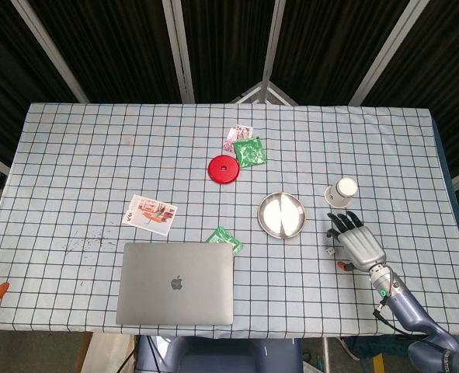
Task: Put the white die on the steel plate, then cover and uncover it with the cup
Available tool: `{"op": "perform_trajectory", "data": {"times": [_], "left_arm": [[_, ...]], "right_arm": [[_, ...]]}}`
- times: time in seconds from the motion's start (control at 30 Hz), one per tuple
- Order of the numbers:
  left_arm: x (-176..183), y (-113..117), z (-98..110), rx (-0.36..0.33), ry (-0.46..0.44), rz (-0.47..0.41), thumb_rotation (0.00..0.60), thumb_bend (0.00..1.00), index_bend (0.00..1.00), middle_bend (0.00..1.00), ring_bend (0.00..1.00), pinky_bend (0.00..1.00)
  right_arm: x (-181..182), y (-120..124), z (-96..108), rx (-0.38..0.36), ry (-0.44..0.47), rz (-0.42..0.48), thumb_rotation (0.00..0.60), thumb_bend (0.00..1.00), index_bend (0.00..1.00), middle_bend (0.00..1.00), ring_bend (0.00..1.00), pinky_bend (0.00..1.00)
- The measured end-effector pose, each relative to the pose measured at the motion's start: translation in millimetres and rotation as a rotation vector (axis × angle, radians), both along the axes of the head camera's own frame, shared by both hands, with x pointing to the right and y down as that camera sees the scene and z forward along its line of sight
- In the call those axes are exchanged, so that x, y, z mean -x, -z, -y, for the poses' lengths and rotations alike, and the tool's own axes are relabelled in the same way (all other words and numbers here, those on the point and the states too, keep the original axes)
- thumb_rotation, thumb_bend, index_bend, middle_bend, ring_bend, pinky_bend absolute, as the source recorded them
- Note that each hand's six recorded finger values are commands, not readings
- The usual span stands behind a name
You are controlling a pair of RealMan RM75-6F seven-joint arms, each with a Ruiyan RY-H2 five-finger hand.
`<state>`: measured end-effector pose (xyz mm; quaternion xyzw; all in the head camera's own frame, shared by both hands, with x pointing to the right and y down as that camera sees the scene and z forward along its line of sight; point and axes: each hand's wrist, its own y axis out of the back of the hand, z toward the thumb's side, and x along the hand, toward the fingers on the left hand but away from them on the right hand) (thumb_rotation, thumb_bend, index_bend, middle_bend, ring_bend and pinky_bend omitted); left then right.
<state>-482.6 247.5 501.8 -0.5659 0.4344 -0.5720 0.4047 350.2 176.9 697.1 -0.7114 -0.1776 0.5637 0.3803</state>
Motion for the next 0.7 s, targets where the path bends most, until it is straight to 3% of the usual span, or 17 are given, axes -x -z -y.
{"op": "perform_trajectory", "data": {"times": [0.7], "left_arm": [[-6,-7,0,0.022,-0.007,0.024,0.600,0.26,0.23,0.00,0.00,0.13]], "right_arm": [[9,-13,-2,0.006,0.022,0.046,0.600,0.30,0.45,0.08,0.09,0.00]]}}
